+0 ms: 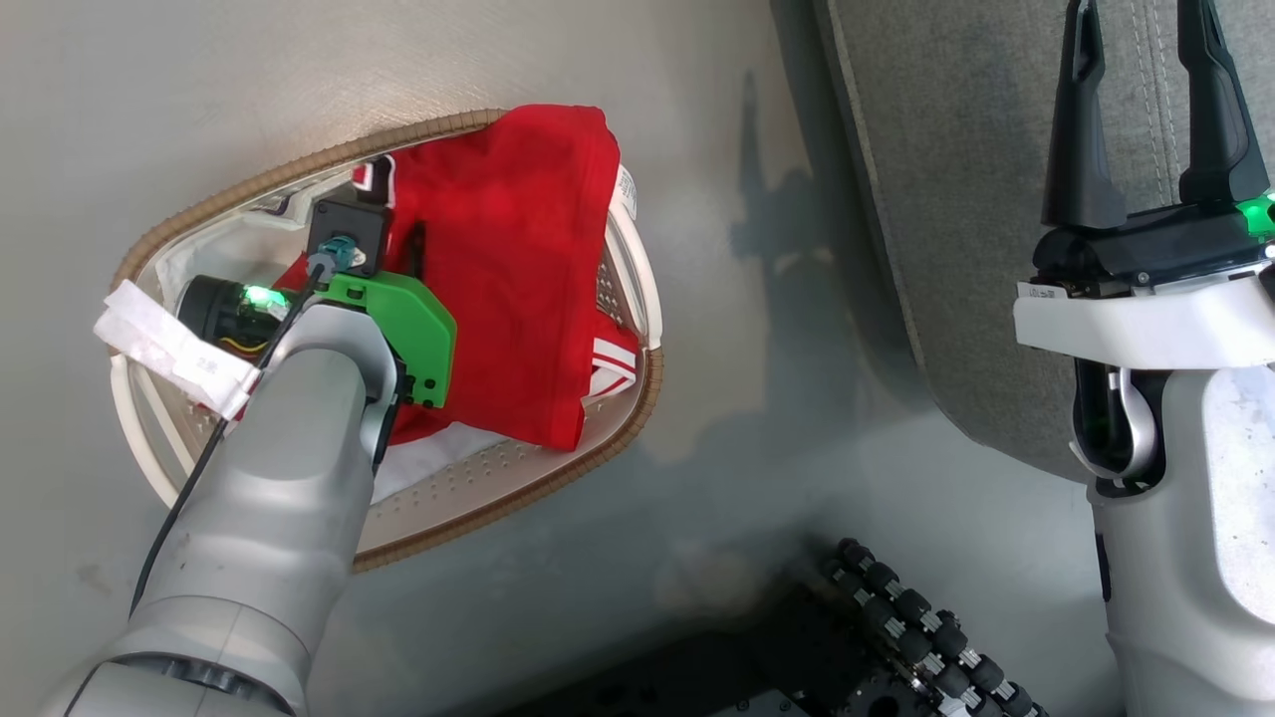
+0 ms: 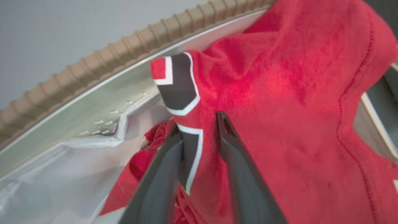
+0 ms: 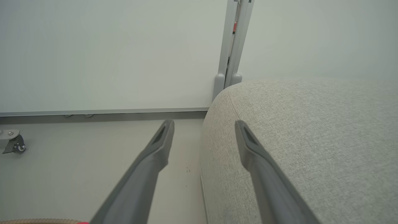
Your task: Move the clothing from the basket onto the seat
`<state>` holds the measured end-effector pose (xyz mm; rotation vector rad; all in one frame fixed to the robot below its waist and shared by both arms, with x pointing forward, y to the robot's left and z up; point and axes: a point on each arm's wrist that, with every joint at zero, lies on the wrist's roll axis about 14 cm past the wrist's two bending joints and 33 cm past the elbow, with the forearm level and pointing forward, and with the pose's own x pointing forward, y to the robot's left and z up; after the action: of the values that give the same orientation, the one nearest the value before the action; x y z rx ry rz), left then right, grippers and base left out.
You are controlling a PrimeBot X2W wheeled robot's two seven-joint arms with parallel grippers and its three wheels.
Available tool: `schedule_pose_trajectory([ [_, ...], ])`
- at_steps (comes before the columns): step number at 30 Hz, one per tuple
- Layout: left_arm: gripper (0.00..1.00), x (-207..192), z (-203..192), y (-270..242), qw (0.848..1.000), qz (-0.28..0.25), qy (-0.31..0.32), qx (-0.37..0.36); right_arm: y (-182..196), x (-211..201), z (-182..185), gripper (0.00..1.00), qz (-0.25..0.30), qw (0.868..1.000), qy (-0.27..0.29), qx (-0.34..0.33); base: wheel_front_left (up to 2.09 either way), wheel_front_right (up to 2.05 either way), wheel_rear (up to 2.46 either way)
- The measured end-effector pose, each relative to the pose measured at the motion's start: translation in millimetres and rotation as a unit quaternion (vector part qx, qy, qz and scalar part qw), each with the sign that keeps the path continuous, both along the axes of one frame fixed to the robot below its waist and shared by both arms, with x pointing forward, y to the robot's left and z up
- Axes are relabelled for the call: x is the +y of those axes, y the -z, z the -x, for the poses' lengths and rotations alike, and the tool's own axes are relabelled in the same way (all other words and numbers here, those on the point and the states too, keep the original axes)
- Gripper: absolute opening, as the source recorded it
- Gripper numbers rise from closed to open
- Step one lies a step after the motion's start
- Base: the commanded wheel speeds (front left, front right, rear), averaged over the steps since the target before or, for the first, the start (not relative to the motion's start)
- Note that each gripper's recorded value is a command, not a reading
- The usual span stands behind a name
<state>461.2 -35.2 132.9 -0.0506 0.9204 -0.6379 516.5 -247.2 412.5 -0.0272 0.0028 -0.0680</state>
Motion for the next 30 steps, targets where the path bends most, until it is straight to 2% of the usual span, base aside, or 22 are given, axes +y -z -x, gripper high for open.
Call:
schedule_pose_trajectory([
  [9,0.0,-8,-6,-32,0.999,0.031,0.005,-0.04,-16,4,1,1.0,0.004,1.0,-0.004,-0.014,0.0,0.0,0.0],
  [17,0.0,-10,-22,-91,0.991,0.065,0.006,-0.114,-24,15,11,1.0,0.015,1.0,-0.016,-0.01,0.0,0.0,0.0],
  [24,0.0,-9,-32,-169,0.974,0.104,0.002,-0.199,-33,33,32,1.0,0.013,0.999,-0.035,-0.001,0.0,0.0,0.0],
  [30,0.0,-5,-29,-248,0.95,0.12,0.024,-0.289,-45,53,61,1.0,0.0,0.998,-0.056,0.003,0.0,0.0,0.0],
])
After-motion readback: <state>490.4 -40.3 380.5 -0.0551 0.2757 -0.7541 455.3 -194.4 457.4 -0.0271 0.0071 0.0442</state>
